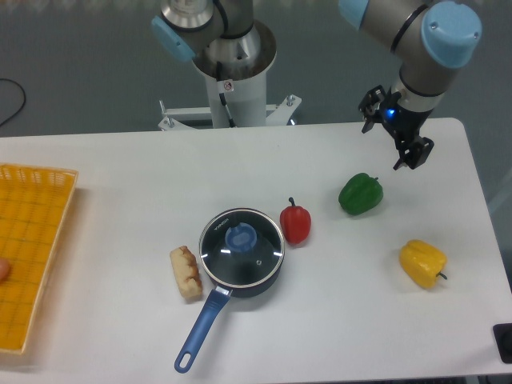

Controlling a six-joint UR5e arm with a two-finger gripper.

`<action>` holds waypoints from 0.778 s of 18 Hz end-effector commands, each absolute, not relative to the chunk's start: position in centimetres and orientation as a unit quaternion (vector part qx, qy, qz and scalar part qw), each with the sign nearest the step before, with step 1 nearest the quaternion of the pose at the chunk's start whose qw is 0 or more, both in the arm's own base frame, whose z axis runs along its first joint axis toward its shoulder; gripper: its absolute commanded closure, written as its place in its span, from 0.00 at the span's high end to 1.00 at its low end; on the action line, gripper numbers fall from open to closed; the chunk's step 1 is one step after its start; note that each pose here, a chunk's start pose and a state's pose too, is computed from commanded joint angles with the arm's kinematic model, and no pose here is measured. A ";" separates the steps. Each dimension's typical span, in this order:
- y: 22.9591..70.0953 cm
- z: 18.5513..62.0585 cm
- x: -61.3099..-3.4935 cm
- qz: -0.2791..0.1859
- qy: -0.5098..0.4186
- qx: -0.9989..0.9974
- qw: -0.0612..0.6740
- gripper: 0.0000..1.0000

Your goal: Open the lid

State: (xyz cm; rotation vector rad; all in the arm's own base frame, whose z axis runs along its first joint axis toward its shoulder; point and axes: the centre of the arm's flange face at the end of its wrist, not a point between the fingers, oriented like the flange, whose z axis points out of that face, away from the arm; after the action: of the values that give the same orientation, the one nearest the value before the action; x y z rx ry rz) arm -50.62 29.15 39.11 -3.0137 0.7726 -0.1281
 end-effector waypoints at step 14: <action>29.4 37.5 -50.0 -0.021 0.252 -0.968 0.014 1.00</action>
State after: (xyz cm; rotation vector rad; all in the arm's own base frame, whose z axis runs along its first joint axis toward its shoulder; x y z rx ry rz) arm -50.03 29.43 37.50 -3.0118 0.7829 -0.0665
